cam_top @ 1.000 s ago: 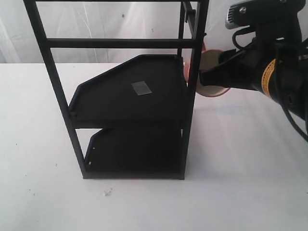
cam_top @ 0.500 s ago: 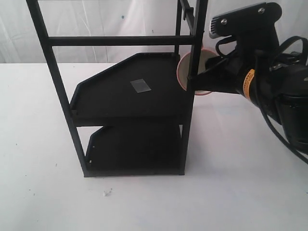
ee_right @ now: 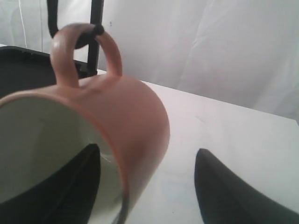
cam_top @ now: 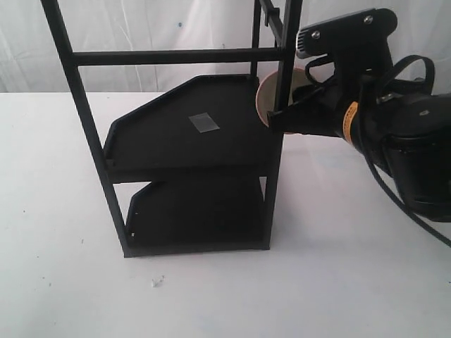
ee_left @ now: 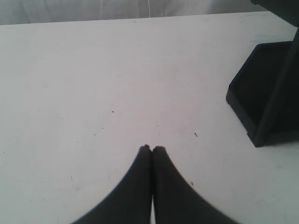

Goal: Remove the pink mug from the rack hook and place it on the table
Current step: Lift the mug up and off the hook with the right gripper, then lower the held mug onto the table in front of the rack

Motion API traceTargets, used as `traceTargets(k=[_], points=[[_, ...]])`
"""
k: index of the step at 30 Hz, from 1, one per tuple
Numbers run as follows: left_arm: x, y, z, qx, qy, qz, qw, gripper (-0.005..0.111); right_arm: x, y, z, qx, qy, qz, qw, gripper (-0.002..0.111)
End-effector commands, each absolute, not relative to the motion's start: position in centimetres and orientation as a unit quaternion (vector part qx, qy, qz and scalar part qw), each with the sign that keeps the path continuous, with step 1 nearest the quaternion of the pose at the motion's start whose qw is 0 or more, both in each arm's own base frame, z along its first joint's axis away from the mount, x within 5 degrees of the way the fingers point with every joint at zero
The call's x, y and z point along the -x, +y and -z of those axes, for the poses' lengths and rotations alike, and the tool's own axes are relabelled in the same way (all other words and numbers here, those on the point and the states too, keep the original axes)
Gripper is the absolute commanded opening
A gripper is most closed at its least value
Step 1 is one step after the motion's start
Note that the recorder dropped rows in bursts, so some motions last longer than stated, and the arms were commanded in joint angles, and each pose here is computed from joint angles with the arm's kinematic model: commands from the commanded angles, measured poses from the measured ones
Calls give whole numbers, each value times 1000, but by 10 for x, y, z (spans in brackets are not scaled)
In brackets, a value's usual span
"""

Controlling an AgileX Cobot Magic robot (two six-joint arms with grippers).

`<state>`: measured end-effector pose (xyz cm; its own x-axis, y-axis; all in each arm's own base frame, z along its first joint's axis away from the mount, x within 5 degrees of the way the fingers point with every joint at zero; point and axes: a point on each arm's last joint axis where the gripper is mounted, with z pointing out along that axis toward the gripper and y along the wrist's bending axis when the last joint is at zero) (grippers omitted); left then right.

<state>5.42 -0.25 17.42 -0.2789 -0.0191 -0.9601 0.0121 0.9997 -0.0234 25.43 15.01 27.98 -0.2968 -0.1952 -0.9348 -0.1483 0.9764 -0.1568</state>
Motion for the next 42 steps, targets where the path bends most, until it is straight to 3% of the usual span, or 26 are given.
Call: traceTargets(k=[1, 6, 12, 15, 33, 42], points=[[-54, -2, -174, 4, 798, 12, 603, 0, -257, 148, -283, 97, 800, 31, 592, 55], [-54, -2, -174, 4, 798, 12, 603, 0, -257, 148, -283, 97, 800, 31, 591, 49], [-54, -2, -174, 4, 798, 12, 603, 0, -257, 148, -283, 96, 800, 32, 592, 13], [-54, -2, -174, 4, 798, 12, 603, 0, -257, 147, -283, 93, 799, 36, 593, 1], [-54, -2, -174, 4, 798, 12, 603, 0, -240, 122, -324, 57, 757, 71, 648, 0], [-54, -2, -174, 4, 798, 12, 603, 0, -219, 104, -314, 139, 830, 149, 519, 0]])
